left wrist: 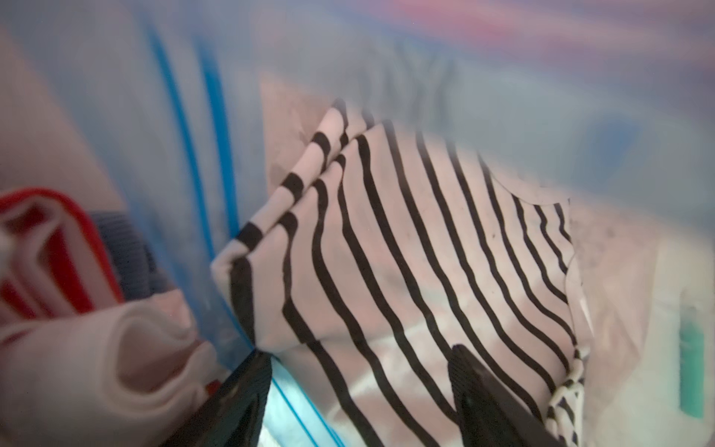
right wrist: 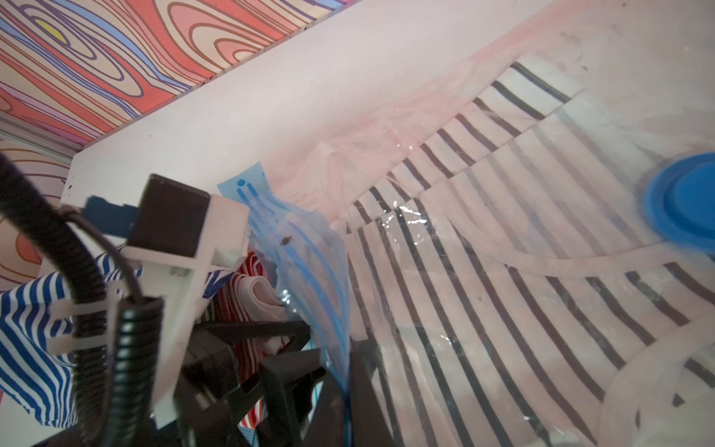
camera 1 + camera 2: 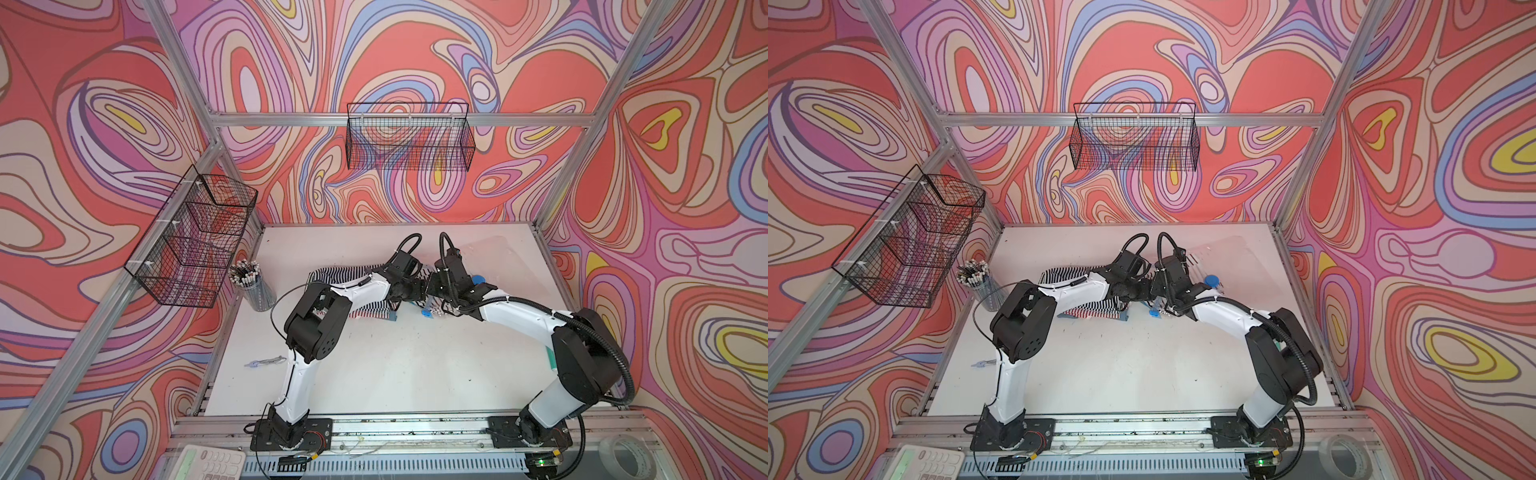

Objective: Take the tank top out of the vacuum bag
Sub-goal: Take out the tank top from the vacuum bag.

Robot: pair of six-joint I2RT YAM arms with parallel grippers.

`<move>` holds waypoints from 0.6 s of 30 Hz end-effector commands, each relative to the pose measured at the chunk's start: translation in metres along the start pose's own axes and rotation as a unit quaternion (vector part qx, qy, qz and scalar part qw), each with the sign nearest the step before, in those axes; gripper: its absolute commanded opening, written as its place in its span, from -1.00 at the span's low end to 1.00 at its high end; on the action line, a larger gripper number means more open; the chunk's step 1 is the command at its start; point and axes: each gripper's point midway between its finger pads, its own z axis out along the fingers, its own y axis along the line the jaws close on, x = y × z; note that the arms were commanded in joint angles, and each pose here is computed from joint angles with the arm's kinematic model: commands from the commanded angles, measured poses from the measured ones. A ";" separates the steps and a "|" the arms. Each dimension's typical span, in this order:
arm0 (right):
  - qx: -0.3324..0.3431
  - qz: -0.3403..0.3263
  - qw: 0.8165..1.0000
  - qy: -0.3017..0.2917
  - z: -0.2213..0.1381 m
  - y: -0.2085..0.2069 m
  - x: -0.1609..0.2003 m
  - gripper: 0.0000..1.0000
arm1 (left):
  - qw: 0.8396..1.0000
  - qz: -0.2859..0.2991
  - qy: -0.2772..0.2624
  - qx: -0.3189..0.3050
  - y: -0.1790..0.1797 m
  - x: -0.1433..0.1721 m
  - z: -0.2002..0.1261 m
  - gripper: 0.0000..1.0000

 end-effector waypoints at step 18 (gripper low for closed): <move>0.001 0.009 1.000 -0.015 -0.006 -0.003 -0.008 -1.00 | 0.989 -0.109 -0.051 0.090 -0.022 -0.019 0.027 0.21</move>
